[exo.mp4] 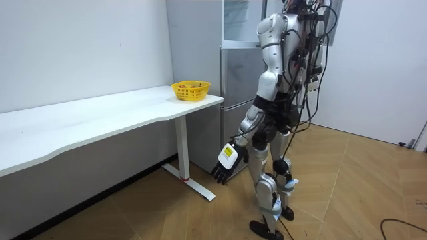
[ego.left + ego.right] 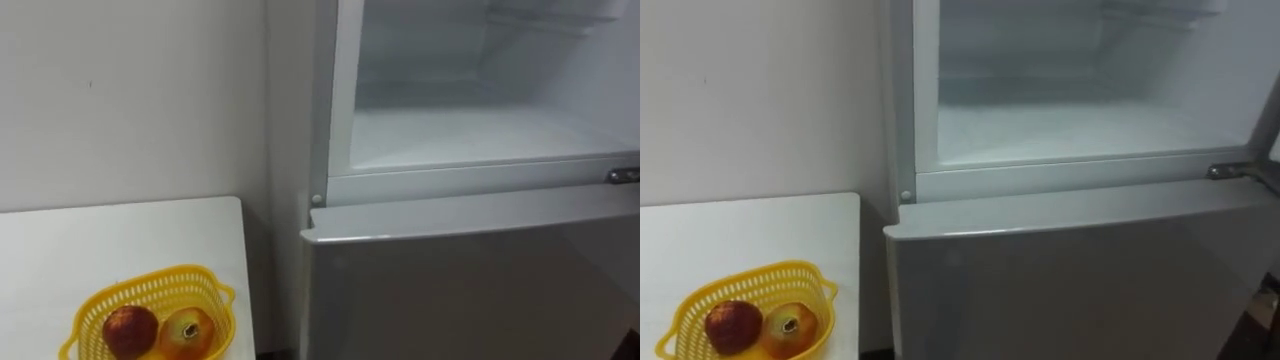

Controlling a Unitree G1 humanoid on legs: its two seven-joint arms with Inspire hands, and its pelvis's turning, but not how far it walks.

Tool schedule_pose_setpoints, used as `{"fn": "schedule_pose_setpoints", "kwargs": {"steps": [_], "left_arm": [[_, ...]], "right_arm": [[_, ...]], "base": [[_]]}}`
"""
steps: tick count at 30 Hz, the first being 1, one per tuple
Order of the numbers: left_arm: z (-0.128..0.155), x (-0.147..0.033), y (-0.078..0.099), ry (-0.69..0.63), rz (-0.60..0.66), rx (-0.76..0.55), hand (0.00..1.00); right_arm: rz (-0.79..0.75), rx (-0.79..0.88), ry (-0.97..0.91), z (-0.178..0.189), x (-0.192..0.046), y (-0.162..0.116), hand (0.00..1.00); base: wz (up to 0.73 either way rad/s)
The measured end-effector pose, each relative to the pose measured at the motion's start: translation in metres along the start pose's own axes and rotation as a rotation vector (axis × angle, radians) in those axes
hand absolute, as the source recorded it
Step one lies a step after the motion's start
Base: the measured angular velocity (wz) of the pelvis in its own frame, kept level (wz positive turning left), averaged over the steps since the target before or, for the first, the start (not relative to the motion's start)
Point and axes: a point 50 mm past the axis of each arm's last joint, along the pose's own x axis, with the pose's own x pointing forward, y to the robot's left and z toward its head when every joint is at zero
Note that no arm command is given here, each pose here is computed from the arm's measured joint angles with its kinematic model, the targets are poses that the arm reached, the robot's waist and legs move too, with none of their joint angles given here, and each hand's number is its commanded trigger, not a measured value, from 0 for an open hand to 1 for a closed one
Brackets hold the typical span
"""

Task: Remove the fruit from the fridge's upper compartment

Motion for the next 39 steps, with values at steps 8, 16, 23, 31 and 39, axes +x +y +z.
{"fn": "schedule_pose_setpoints", "kwargs": {"steps": [8, 16, 23, 31, 39], "left_arm": [[0.0, 0.0, -0.001, 0.003, -0.003, -0.018, 0.0], [-0.002, 0.0, -0.001, 0.013, -0.008, -0.017, 0.0], [-0.004, -0.001, -0.002, 0.02, -0.01, -0.012, 0.0], [-0.007, -0.001, -0.005, 0.039, -0.022, -0.007, 0.0], [-0.005, 0.0, -0.011, 0.036, -0.059, 0.027, 0.0]], "right_arm": [[0.179, 0.059, 0.032, -0.009, -0.013, 0.041, 0.0], [0.329, 0.086, 0.035, -0.006, -0.027, 0.066, 0.0], [0.564, 0.121, 0.018, 0.005, -0.064, 0.102, 0.0], [0.7, 0.118, 0.004, 0.003, -0.081, 0.115, 0.0], [0.83, 0.063, -0.034, -0.008, -0.094, 0.13, 0.0]], "base": [[-0.05], [0.0], [0.0], [0.01], [0.0]]}}
